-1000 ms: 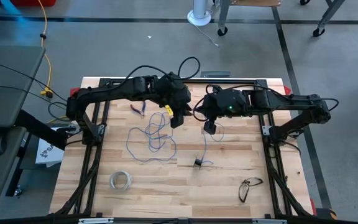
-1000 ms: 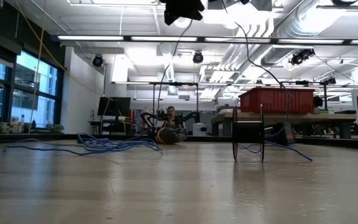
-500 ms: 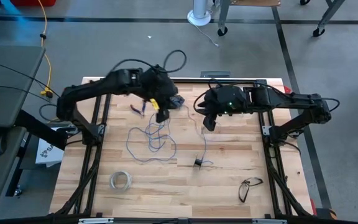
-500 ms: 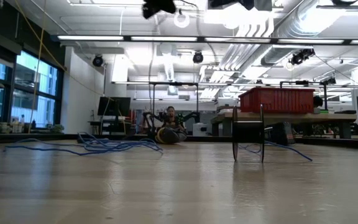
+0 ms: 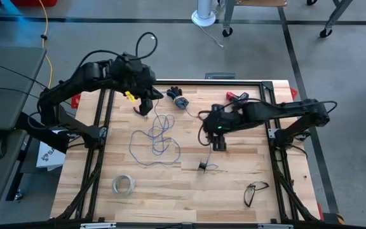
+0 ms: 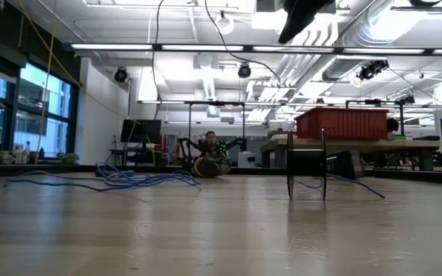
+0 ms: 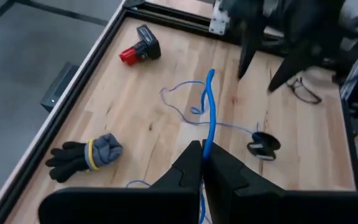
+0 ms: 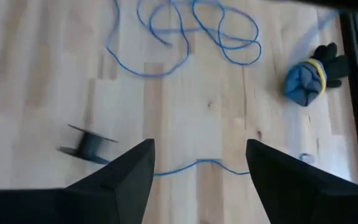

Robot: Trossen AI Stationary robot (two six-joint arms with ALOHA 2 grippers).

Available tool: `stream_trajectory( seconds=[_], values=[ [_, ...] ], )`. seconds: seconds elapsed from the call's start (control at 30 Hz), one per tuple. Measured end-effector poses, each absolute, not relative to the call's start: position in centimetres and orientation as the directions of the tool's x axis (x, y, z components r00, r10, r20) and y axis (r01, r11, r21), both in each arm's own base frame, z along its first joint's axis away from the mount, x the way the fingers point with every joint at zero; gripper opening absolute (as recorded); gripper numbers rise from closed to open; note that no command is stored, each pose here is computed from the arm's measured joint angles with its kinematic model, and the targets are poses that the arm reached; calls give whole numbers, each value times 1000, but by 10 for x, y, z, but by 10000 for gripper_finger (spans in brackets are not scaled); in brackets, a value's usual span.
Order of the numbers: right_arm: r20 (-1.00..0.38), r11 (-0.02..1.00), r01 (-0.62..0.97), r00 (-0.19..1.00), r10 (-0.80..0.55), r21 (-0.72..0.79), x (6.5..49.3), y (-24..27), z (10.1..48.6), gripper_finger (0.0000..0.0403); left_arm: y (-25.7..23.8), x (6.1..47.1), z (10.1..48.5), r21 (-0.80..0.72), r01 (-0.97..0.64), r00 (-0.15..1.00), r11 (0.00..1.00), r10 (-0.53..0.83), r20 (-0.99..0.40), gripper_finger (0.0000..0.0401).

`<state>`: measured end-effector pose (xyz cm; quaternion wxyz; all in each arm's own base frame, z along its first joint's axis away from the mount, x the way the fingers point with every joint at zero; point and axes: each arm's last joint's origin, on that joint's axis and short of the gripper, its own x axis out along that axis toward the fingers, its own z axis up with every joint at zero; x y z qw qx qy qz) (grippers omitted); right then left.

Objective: Coil cords
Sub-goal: Uncoil the blue wire from the black spool

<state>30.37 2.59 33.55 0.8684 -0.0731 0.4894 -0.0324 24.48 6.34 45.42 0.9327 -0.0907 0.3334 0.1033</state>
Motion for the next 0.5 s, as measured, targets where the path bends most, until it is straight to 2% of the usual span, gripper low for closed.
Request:
stream_trajectory(
  seconds=[0.13,0.23,0.5],
  values=[
    [-853,955,-39,462,-244,-294,323,22,313,247,63,242,457,-124,-269,763,955,133,-632,0],
    [-823,939,-8,485,-296,-343,333,16,309,247,61,242,456,-128,-264,762,956,125,-636,0],
    [-744,932,60,584,-324,-359,319,18,345,247,62,240,454,-123,-272,744,954,128,-655,0]
  ],
)
